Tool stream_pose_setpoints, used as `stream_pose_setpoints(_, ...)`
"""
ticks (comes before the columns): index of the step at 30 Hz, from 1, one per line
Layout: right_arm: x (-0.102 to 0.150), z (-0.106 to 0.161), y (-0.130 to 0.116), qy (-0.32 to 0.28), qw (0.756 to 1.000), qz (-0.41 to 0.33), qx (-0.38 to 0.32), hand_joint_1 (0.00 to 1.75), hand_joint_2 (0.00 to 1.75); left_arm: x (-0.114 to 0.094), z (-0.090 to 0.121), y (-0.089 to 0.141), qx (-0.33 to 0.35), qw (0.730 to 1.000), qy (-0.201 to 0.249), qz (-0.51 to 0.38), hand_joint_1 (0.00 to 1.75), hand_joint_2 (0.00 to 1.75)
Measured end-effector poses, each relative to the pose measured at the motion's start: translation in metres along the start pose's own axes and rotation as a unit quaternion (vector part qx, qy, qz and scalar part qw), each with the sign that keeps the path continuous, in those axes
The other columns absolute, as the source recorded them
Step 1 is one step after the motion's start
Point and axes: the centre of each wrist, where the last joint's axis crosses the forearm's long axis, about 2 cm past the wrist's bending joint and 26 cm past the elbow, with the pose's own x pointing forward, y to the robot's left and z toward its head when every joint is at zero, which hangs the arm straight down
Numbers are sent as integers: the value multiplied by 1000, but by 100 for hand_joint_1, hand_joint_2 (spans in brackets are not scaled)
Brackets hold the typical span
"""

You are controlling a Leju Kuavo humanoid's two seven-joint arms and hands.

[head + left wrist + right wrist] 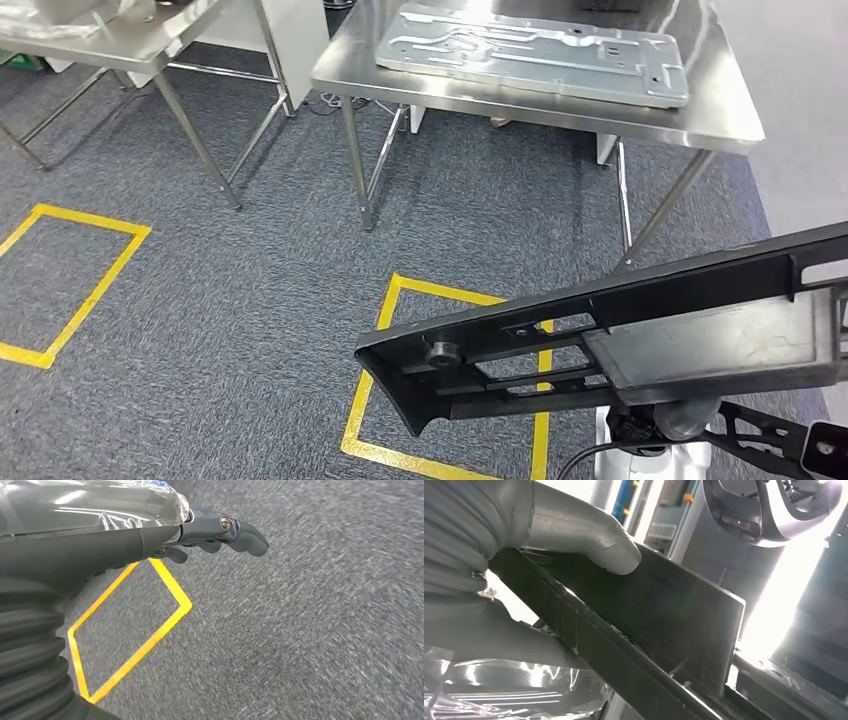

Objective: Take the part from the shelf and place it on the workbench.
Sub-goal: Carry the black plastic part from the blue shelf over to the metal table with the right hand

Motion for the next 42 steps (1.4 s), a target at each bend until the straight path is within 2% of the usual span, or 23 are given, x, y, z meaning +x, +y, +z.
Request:
stream_pose_setpoints(18, -10, 9, -2, 34, 999, 2, -37, 175, 175, -6, -1, 1, -14, 1000, -4, -7, 0, 175)
stream_pose_setpoints(42, -11, 15, 0, 45, 998, -6, -45, 175, 175, -10, 1, -1, -30, 999, 18, -8, 0, 175)
